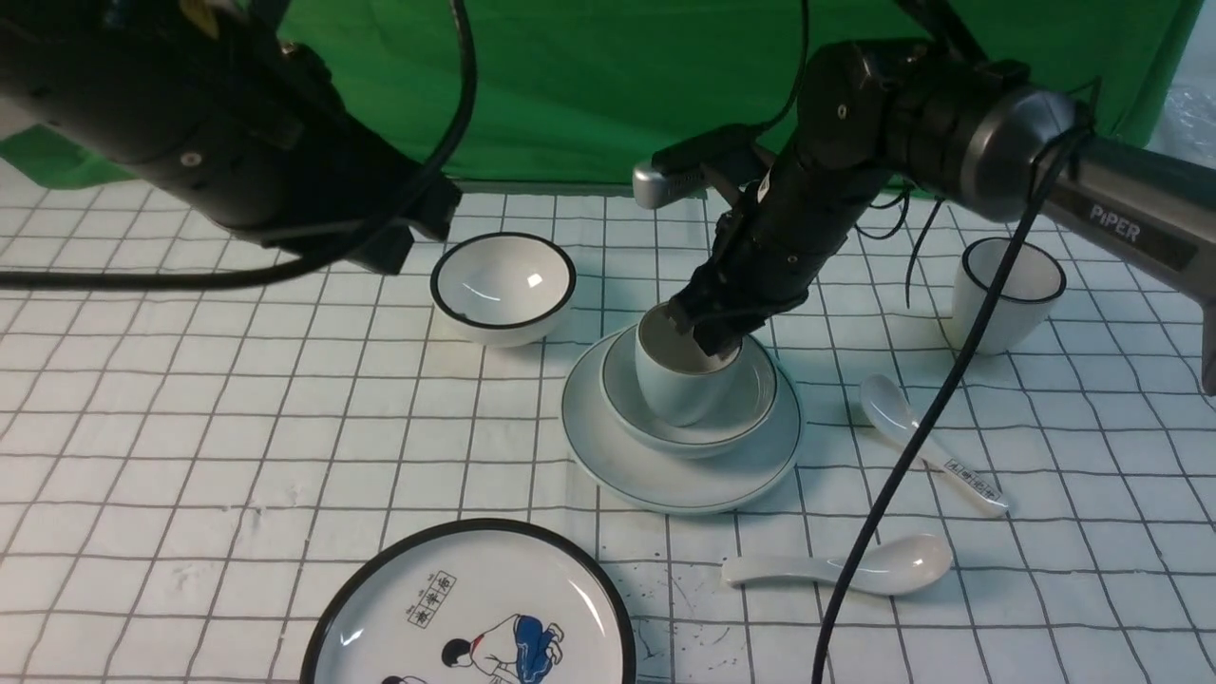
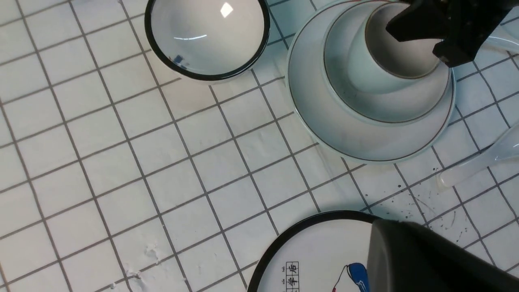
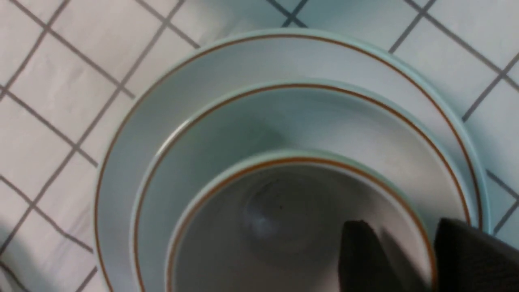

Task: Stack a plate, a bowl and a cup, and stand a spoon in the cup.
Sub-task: Use the right arm to put the blue teacup into the blue rice bowl in the middle, then use the right arm to grab a blue soup spoon

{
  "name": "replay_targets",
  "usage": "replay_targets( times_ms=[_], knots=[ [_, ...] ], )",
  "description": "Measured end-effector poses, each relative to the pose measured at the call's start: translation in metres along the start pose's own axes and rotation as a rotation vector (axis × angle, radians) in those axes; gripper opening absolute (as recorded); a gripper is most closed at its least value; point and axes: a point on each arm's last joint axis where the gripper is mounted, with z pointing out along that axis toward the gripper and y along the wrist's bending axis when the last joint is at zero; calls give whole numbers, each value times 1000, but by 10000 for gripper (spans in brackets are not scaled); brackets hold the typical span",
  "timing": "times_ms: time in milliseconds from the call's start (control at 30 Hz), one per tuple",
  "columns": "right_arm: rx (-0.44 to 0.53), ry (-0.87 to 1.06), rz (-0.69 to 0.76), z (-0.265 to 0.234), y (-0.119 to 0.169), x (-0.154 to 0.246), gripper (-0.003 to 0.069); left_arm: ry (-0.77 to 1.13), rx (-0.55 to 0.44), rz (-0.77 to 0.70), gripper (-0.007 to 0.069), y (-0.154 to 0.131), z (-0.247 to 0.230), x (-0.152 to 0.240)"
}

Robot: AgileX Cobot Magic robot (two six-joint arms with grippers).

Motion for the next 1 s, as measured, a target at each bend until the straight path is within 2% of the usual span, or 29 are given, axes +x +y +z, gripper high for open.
replay_targets(
  times_ms=[100, 167, 300, 333, 367, 500, 600, 767, 867, 1000],
  knots=[
    [7, 32, -8, -26, 2, -1, 435, -3, 0, 0, 1, 0, 0, 0],
    [28, 49, -23, -56, 4, 0, 475, -15, -1, 0, 1, 0, 0, -1],
    [102, -42, -34, -124, 9, 9, 464, -37, -3, 1, 1, 0, 0, -3],
    [102, -37, -34, -124, 9, 9, 464, -37, -3, 1, 1, 0, 0, -3],
    [114, -64, -23, -148, 14, 21, 455, -38, -2, 1, 1, 0, 0, -3],
    [98, -3, -60, -160, 25, 61, 451, -36, -3, 1, 1, 0, 0, -3],
    [64, 80, -185, -122, 37, 98, 482, -35, -3, 3, 1, 0, 0, -3],
    [47, 75, -369, -45, 53, 131, 577, -37, -1, 6, 1, 0, 0, -3],
    [40, 75, -425, -17, 61, 136, 604, -42, 0, 7, 1, 0, 0, -4],
    [38, 57, -460, 12, 69, 133, 606, -53, 3, 5, 1, 0, 0, -5]
  ],
)
